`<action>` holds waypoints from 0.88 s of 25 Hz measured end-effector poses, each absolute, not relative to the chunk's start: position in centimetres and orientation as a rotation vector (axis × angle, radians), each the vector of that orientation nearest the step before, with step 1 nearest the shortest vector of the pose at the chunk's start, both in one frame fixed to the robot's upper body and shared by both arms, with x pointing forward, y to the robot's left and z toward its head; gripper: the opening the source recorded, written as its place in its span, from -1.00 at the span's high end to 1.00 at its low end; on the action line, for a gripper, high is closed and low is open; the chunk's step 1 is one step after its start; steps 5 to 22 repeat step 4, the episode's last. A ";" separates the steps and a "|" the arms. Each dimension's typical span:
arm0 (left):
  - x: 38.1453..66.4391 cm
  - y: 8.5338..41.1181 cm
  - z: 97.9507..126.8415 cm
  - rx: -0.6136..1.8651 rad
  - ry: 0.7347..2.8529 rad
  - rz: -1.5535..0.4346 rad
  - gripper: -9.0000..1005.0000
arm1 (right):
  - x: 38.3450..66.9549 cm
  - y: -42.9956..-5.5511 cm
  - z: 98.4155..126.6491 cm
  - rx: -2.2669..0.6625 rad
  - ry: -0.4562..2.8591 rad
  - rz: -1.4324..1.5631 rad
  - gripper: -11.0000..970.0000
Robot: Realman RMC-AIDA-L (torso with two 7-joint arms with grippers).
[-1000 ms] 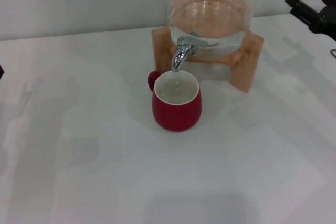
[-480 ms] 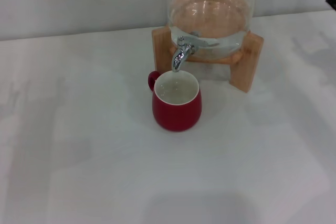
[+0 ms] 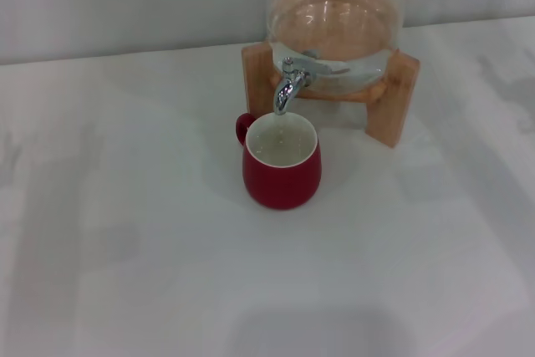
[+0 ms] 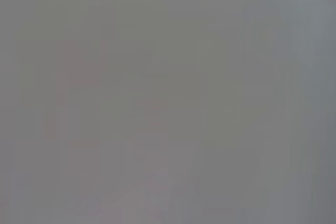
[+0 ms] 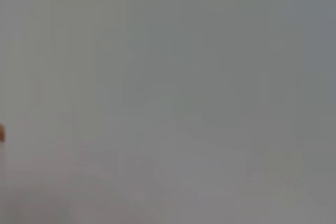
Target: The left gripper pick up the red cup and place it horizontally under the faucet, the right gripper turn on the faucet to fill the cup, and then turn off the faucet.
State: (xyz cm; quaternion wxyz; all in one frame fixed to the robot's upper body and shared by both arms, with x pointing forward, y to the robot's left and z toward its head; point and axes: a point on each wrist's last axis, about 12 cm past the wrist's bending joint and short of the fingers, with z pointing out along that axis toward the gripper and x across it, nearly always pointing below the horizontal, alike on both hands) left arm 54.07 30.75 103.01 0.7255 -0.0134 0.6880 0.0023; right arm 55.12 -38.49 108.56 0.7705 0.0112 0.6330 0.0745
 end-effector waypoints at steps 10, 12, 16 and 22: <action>54.0 30.9 103.0 -0.053 1.514 0.008 -0.76 | 55.0 -38.9 108.6 0.048 1.367 0.148 -0.79; 54.0 30.9 103.0 -0.053 1.514 0.008 -0.76 | 55.0 -38.9 108.6 0.048 1.367 0.148 -0.79; 54.0 30.9 103.0 -0.053 1.514 0.008 -0.76 | 55.0 -38.9 108.6 0.048 1.367 0.148 -0.79; 54.0 30.9 103.0 -0.053 1.514 0.008 -0.76 | 55.0 -38.9 108.6 0.048 1.367 0.148 -0.79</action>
